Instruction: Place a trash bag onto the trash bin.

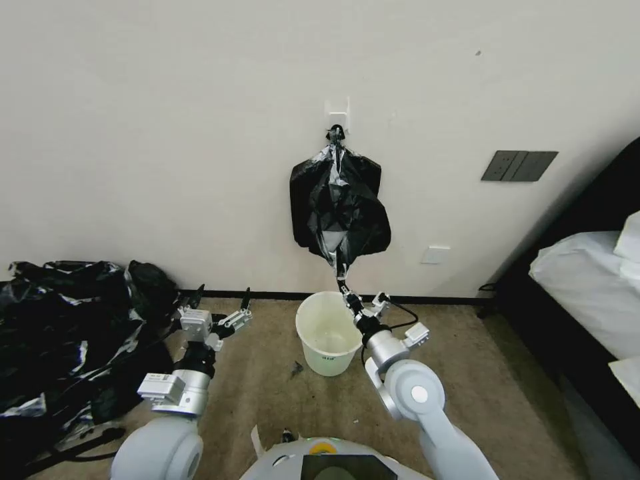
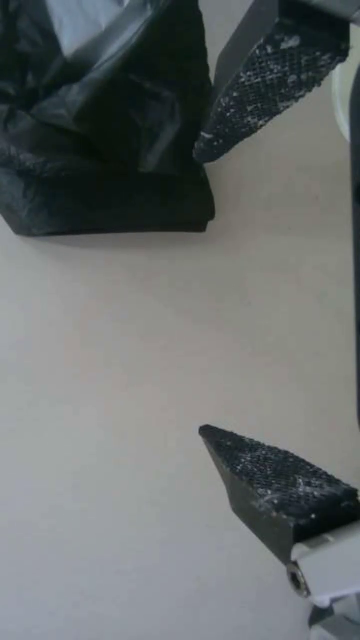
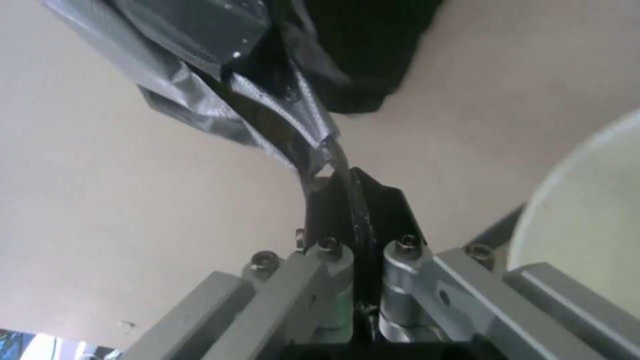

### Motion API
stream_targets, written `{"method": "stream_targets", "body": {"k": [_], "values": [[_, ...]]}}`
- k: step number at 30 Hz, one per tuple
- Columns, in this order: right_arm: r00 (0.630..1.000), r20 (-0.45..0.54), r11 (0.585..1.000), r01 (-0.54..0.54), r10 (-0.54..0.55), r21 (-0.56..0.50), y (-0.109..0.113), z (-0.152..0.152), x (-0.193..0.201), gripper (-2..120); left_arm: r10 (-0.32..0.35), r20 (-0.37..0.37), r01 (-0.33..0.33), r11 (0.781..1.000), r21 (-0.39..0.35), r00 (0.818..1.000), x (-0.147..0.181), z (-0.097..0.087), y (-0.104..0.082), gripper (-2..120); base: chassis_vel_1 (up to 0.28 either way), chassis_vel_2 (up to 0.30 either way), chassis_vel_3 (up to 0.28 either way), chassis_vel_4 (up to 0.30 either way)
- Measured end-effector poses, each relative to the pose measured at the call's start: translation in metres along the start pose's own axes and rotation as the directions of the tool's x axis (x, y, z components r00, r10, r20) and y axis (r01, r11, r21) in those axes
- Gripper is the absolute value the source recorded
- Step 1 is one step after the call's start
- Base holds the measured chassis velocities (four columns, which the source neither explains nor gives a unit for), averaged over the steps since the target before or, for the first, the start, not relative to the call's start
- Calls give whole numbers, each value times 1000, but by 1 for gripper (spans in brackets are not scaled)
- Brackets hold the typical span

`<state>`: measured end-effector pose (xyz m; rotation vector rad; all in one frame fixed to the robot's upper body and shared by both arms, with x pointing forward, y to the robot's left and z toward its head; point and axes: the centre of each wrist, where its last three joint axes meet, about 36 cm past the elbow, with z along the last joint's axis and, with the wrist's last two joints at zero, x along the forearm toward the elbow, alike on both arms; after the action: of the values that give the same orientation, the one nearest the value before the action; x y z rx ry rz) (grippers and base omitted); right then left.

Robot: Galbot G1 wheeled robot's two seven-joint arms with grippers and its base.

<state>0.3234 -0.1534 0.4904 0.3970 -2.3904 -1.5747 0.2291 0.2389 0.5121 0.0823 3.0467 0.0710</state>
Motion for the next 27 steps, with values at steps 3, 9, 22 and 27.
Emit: {"method": "stream_targets", "body": {"k": [3,9,22,27], "values": [[999,13,999,37,-37,22,8,-7,-8,0,4,3,-4,1000,-3,1000,-1,0,0,100,0,0,0,0],[988,21,984,153,-156,96,34,-25,-41,0,39,15,-39,999,-14,999,-6,-4,4,100,0,0,0,0],[984,-18,977,179,-179,112,44,-23,-57,0,259,60,-250,961,-119,964,-99,-57,40,100,0,0,0,0],[985,-21,977,174,-172,121,42,-18,-55,0,332,58,-322,936,-144,941,-139,-81,45,100,0,0,0,0]]}}
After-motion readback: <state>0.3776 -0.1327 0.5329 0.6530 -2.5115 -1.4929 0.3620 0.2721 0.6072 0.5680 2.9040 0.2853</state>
